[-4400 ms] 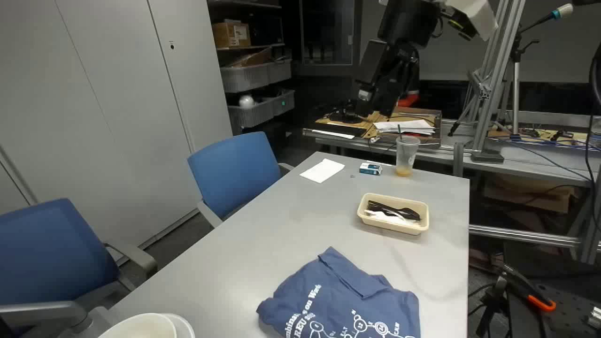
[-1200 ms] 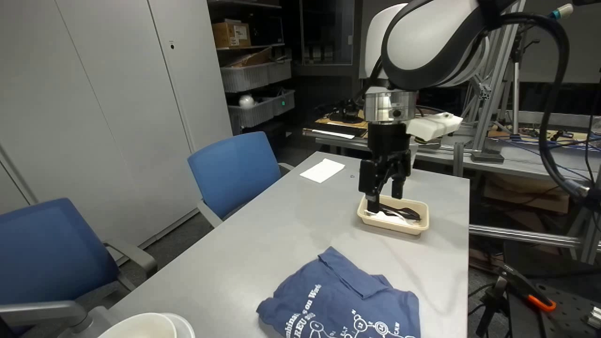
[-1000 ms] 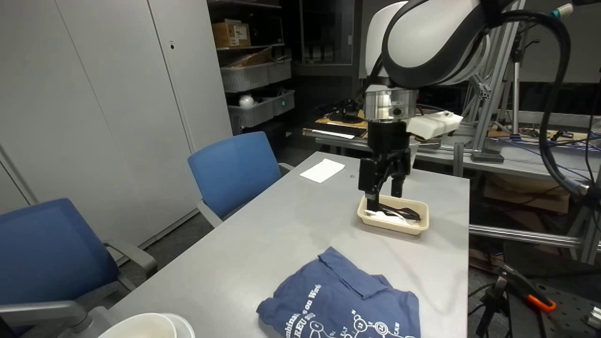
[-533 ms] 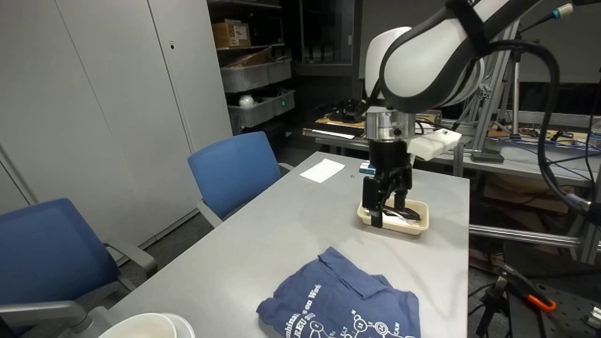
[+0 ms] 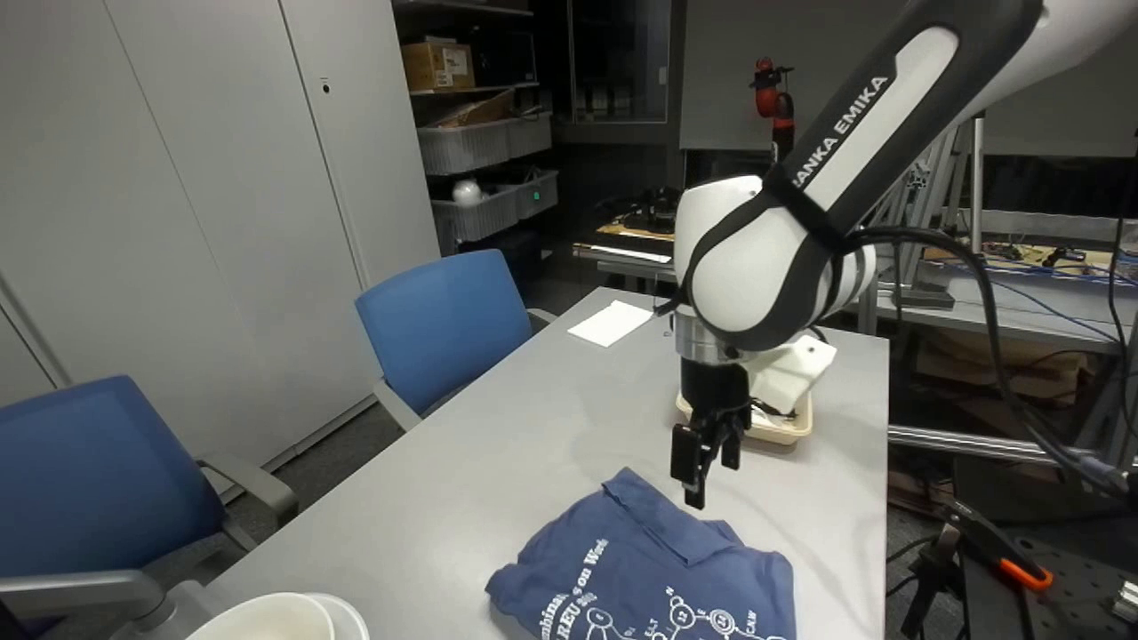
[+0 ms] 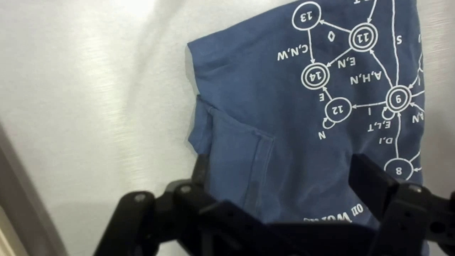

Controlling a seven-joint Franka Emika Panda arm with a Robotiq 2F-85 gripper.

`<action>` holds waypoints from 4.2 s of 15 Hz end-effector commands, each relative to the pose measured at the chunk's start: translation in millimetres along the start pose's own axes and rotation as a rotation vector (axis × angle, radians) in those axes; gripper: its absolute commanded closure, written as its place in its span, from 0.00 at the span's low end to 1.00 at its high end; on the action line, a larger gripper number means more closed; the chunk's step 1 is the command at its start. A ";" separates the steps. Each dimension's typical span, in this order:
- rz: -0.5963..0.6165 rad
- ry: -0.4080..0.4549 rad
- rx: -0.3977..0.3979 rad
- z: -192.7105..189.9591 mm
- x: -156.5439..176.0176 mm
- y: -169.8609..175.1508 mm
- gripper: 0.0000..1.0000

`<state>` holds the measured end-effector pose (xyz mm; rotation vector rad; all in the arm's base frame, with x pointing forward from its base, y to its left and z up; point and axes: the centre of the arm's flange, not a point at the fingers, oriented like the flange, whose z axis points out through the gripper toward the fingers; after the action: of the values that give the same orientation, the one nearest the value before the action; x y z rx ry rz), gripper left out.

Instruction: Unfold the blue t-shirt fully

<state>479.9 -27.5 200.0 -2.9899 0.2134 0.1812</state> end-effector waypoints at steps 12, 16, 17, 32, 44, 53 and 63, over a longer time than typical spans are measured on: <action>-0.117 0.028 -0.018 64.9 68.2 15.9 0.00; -0.087 0.077 -0.030 71.0 80.2 33.7 0.00; -0.087 0.098 -0.046 73.6 81.9 37.1 0.00; -0.080 0.152 -0.042 111.9 91.7 30.3 0.56; -0.132 0.154 -0.068 102.3 93.1 14.8 0.37; -0.123 0.156 -0.075 94.7 92.6 -1.7 0.49; -0.112 0.168 -0.086 84.1 89.5 -8.6 0.67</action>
<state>560.9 -24.2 95.8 -3.0707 0.0481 -0.0730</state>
